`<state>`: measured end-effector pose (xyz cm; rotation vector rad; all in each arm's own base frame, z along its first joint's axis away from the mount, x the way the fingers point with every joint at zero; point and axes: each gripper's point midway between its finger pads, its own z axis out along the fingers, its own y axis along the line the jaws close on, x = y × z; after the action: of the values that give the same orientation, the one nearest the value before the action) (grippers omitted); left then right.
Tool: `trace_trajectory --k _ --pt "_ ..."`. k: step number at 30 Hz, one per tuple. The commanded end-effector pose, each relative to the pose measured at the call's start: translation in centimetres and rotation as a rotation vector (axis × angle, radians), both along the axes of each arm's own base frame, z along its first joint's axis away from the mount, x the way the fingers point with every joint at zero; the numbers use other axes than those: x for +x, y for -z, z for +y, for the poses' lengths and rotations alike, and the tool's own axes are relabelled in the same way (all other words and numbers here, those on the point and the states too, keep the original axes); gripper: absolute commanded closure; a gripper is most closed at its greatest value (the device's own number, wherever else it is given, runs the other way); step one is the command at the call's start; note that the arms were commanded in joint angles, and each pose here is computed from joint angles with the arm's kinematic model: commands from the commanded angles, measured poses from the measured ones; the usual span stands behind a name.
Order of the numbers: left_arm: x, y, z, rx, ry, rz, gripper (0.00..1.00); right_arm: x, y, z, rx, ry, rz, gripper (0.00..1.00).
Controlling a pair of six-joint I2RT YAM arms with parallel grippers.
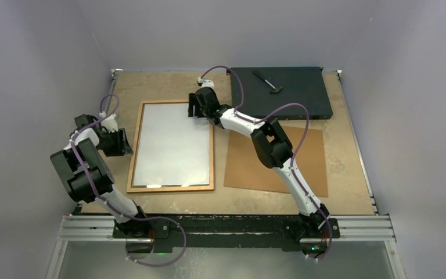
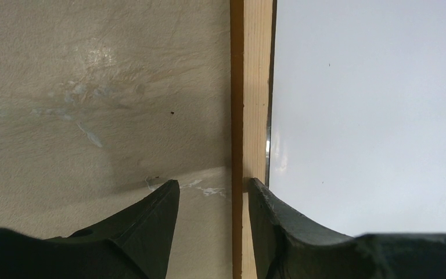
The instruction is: Put the photo into the frame
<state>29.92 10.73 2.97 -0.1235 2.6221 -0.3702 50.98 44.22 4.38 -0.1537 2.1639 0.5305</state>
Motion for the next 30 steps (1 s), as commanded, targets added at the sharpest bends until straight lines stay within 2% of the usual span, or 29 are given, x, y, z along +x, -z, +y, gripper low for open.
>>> trace_trajectory --k 1,7,11,14,23,26,30 --pt "0.9 -0.4 0.7 0.043 0.026 -0.028 0.55 -0.1 -3.0 -0.5 0.032 0.002 -0.032 0.31" --pt "1.0 -0.5 0.9 0.049 0.025 -0.029 0.55 -0.7 -9.6 0.9 0.142 -0.041 -0.101 0.25" --pt "1.0 -0.6 0.9 0.051 0.024 -0.03 0.55 -4.4 -12.8 2.2 0.196 -0.129 -0.115 0.23" --pt "0.8 -0.5 0.8 0.049 0.029 -0.026 0.55 -9.1 -12.6 3.8 0.213 -0.235 -0.071 0.3" --pt "0.6 -0.4 0.5 0.035 0.041 -0.022 0.55 -23.4 -7.1 10.0 0.185 -0.61 0.057 0.54" --pt "0.8 -0.7 0.6 0.038 0.044 -0.021 0.55 -26.6 -6.0 12.0 0.175 -0.723 0.073 0.63" --pt "0.7 -1.0 0.7 0.05 0.051 -0.024 0.55 -29.1 -5.5 13.6 0.16 -0.809 0.07 0.67"
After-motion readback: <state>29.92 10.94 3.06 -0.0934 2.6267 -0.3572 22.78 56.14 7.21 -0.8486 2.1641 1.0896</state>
